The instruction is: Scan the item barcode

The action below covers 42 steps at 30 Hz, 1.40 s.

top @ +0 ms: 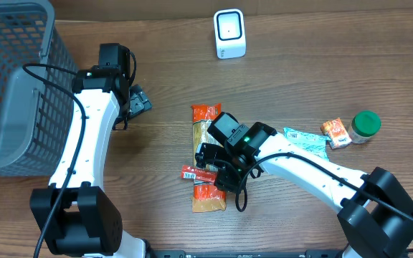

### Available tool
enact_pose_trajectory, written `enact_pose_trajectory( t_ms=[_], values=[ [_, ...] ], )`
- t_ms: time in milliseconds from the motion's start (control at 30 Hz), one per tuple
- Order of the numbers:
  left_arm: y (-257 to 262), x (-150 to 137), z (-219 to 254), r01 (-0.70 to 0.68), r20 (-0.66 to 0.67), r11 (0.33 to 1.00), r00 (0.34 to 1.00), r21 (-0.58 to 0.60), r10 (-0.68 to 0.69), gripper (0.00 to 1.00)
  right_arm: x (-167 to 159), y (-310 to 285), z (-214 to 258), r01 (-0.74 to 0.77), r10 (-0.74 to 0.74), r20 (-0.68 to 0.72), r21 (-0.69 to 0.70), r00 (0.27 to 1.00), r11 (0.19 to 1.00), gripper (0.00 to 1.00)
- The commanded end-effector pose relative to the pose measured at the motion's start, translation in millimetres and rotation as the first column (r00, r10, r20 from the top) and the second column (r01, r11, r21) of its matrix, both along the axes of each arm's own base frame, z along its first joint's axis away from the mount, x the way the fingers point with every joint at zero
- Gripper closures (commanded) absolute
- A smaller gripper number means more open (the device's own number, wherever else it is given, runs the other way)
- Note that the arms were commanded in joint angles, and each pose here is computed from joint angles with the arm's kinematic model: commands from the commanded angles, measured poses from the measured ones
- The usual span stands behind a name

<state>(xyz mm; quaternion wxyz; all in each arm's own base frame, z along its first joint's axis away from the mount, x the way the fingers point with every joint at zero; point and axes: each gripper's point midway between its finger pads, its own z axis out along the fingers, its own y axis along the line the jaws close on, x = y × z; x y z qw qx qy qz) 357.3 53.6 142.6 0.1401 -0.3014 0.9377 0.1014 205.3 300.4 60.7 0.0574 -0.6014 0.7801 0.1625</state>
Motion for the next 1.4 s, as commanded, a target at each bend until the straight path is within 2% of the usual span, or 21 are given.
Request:
enact_pose_trajectory(
  t_ms=[0, 100, 200, 333, 433, 533, 1100, 1200, 1367],
  values=[
    [-0.3, 3.0, 11.6, 0.015, 0.031, 1.0, 0.999, 0.017, -0.015, 0.0, 0.8, -0.8, -0.9, 0.002, -0.002, 0.003, 0.0, 1.0, 1.0, 0.32],
    [-0.3, 3.0, 11.6, 0.015, 0.031, 1.0, 0.999, 0.017, -0.015, 0.0, 6.8, -4.9, -0.9, 0.027, -0.027, 0.001, 0.0, 1.0, 1.0, 0.31],
    [-0.3, 3.0, 11.6, 0.015, 0.031, 1.0, 0.999, 0.017, -0.015, 0.0, 19.8, -10.5, 0.9, 0.143, -0.142, -0.035, 0.015, 0.989, 0.99, 0.21],
    [-0.4, 3.0, 11.6, 0.015, 0.031, 1.0, 0.999, 0.016, -0.015, 0.0, 27.3, -14.0, 12.4, 0.26, -0.237, -0.191, 0.105, 0.953, 0.96, 0.16],
    [-0.3, 3.0, 11.6, 0.015, 0.031, 1.0, 0.999, 0.017, -0.015, 0.0, 23.7, -16.5, 23.6, 0.304, -0.244, -0.313, 0.159, 0.918, 0.939, 0.13],
    [-0.3, 2.9, 11.6, 0.015, 0.03, 1.0, 0.999, 0.017, -0.015, 0.0, 19.4, -24.1, 25.3, 0.331, -0.261, -0.366, 0.143, 0.893, 0.933, 0.13],
    [-0.3, 3.0, 11.6, 0.015, 0.031, 1.0, 0.999, 0.017, -0.015, 0.0, 2.2, -25.9, -2.3, 0.324, -0.237, -0.402, 0.165, 0.885, 0.932, 0.18],
    [-0.3, 2.9, 11.6, 0.015, 0.03, 1.0, 0.999, 0.017, -0.015, 0.0, 0.1, -23.0, -0.9, 0.329, -0.229, -0.424, 0.178, 0.876, 0.928, 0.24],
    [-0.3, 3.0, 11.6, 0.015, 0.031, 1.0, 0.999, 0.017, -0.015, 0.0, -0.1, -21.3, -5.5, 0.356, -0.249, -0.457, 0.164, 0.854, 0.92, 0.28]
  ],
)
